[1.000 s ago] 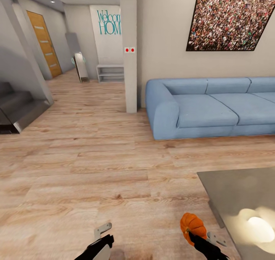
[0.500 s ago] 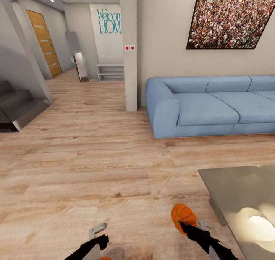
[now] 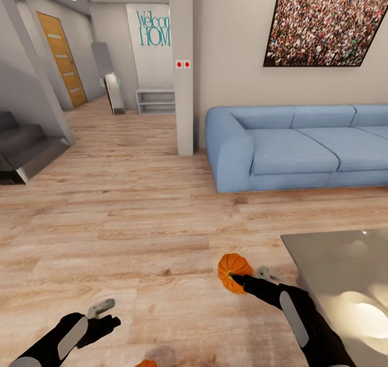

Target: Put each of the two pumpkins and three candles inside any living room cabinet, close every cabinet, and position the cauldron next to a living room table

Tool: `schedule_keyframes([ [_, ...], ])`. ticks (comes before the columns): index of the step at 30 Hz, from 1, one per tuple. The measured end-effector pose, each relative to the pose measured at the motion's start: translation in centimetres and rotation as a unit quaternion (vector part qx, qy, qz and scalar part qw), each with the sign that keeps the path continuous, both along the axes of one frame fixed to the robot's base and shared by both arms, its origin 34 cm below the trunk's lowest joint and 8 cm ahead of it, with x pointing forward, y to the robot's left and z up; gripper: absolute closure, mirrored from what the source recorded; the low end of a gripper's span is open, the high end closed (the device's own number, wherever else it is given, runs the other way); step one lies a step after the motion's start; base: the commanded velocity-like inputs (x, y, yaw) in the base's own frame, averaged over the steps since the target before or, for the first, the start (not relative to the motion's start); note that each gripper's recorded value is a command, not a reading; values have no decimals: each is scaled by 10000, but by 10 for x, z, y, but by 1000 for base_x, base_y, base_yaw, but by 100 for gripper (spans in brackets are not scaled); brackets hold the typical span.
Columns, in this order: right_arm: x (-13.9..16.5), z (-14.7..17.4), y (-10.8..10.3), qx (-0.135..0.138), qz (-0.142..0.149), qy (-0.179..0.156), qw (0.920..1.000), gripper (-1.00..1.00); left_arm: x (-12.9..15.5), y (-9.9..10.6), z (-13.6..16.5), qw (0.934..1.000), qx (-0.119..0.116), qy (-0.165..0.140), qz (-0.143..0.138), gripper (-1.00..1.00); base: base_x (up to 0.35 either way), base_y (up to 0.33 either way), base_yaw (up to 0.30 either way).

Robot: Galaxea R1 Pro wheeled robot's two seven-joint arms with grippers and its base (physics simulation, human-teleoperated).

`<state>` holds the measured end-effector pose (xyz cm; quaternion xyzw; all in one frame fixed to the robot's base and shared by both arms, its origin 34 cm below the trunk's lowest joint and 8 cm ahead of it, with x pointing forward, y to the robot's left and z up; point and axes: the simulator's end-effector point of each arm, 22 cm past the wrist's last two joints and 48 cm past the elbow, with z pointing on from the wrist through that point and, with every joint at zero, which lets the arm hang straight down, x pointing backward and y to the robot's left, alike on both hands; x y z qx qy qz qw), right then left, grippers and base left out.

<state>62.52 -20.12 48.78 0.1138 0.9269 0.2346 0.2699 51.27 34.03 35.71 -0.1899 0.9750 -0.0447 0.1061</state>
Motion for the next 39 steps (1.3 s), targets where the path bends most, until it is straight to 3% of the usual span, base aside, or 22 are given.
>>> schedule_keyframes([
  [3,1,9,22,255,86,28,9996,100,1,4,-2,9999,-114,27,16,-100,0,0,0],
  [11,9,25,27,290,226,-139,9992,100,3,-3,-9,9995,-282,119,-114,-100,0,0,0],
  [20,6,16,27,660,94,-103,9977,100,6,-12,-17,9986,-435,164,-268,-100,-74,0,0],
  [27,4,3,26,721,52,-109,9973,100,4,-12,-31,9985,-435,162,-281,-100,-31,0,0],
  [35,-3,-6,39,1206,43,-6,9927,100,-2,-12,-51,9987,-405,154,-257,-100,0,0,0],
  [39,-7,-14,42,1264,53,31,9920,100,-5,-7,-64,9992,-329,119,-193,-100,0,0,0],
])
